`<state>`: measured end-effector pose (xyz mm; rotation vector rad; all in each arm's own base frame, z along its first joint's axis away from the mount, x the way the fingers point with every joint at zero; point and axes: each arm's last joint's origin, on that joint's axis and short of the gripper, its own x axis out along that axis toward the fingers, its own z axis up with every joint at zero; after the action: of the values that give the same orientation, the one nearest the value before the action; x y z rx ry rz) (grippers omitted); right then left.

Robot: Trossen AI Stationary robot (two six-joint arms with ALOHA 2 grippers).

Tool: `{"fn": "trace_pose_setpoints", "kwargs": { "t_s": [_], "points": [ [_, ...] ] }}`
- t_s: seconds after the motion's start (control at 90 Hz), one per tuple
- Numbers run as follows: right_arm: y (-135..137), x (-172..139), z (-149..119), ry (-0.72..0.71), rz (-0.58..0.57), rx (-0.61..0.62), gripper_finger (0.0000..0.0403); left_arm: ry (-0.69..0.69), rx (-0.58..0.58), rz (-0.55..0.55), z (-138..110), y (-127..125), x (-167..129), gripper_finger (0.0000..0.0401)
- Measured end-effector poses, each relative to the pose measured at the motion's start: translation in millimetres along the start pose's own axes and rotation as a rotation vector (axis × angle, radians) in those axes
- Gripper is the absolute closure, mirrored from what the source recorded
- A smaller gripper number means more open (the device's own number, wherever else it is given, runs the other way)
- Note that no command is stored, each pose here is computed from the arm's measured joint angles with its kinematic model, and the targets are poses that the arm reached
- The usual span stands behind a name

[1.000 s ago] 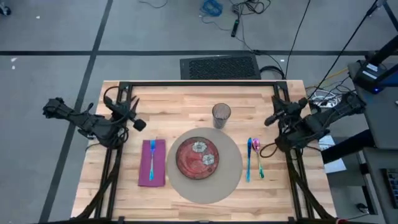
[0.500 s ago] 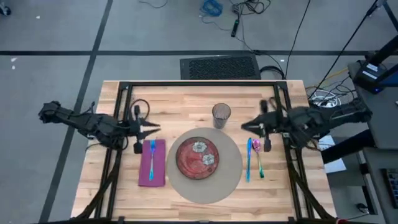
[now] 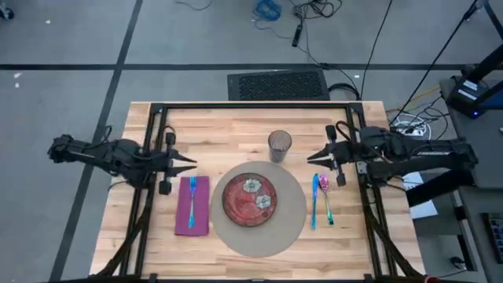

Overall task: Set table place
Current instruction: Return to Home Position

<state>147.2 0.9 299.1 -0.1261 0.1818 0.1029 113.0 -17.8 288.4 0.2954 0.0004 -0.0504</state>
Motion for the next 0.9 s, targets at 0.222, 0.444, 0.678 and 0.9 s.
{"fn": "trace_pose_setpoints", "kwargs": {
  "t_s": [0.222,0.444,0.678,0.9],
  "points": [
    [0.9,0.9,-41.7,-0.07,-0.039,0.059,0.0378,0.064,-0.068,0.077,-37.7,0.5,-3.8,0.0351],
    [2.1,5.6,-66.5,-0.159,-0.056,0.082,0.0378,-0.018,-0.145,0.081,-63.5,-2.7,-4.9,0.0351],
    [3.5,8.7,-88.9,-0.131,-0.069,0.104,0.0378,0.02,-0.174,0.117,-93.4,-6.8,-3.9,0.0351],
    [0.4,9.2,-104.9,-0.087,-0.107,0.096,0.0378,0.034,-0.186,0.065,-106.3,-9.7,-2.7,0.0351]
  ]
}}
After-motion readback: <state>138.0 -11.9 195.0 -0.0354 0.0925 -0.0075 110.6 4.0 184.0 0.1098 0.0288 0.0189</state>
